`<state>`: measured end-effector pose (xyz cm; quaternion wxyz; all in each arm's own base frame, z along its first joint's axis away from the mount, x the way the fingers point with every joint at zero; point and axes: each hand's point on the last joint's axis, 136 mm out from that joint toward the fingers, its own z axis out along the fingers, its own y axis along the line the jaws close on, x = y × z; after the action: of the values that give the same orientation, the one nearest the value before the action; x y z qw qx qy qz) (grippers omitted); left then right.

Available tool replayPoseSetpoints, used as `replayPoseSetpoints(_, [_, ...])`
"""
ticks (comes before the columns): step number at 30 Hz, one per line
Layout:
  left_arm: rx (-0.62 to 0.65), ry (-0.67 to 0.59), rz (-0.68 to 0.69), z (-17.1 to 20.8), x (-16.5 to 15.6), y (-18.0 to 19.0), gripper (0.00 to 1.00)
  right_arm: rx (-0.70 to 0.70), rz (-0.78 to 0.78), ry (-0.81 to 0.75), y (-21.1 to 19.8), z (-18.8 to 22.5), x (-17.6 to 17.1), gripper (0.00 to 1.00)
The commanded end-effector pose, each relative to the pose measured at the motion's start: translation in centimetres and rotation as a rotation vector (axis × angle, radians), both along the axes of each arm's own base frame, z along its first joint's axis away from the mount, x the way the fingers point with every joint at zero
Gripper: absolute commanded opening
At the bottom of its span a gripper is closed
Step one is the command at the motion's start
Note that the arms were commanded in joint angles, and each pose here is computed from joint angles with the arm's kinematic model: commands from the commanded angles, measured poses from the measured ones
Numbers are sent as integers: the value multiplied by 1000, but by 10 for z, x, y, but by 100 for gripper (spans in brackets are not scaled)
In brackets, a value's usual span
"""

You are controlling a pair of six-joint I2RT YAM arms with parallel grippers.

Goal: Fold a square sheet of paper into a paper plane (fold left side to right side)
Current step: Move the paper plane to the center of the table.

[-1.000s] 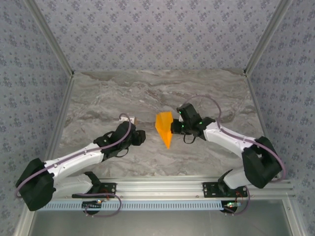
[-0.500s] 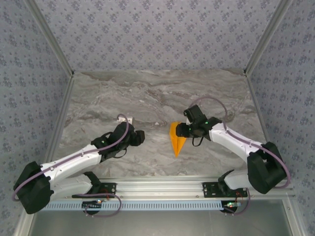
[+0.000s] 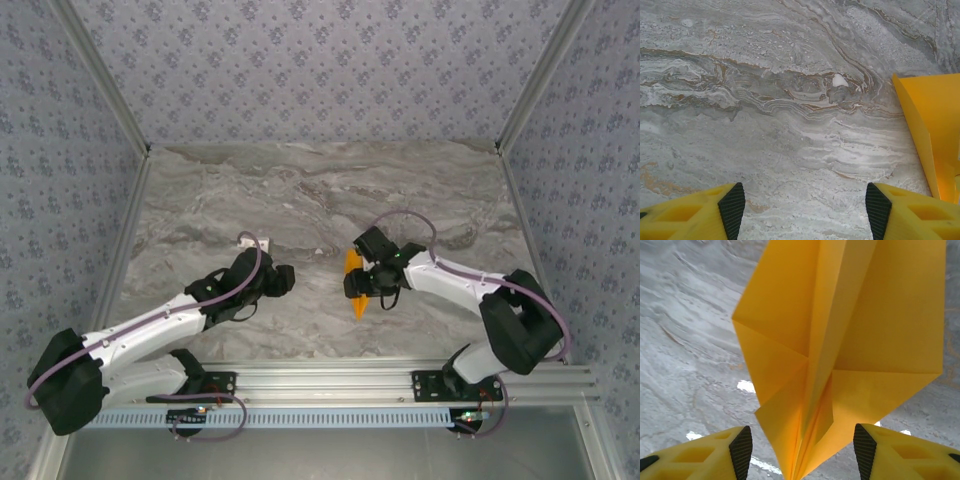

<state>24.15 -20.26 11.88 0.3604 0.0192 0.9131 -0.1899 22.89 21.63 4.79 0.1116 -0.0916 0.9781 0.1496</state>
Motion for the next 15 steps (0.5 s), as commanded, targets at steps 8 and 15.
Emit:
replayPoseSetpoints(8, [11, -5, 10, 0, 1, 4, 68, -58, 6, 21, 4, -9, 3, 45])
replayPoseSetpoints(15, [12, -7, 7, 1, 1, 3, 68, -113, 27, 12, 7, -16, 6, 30])
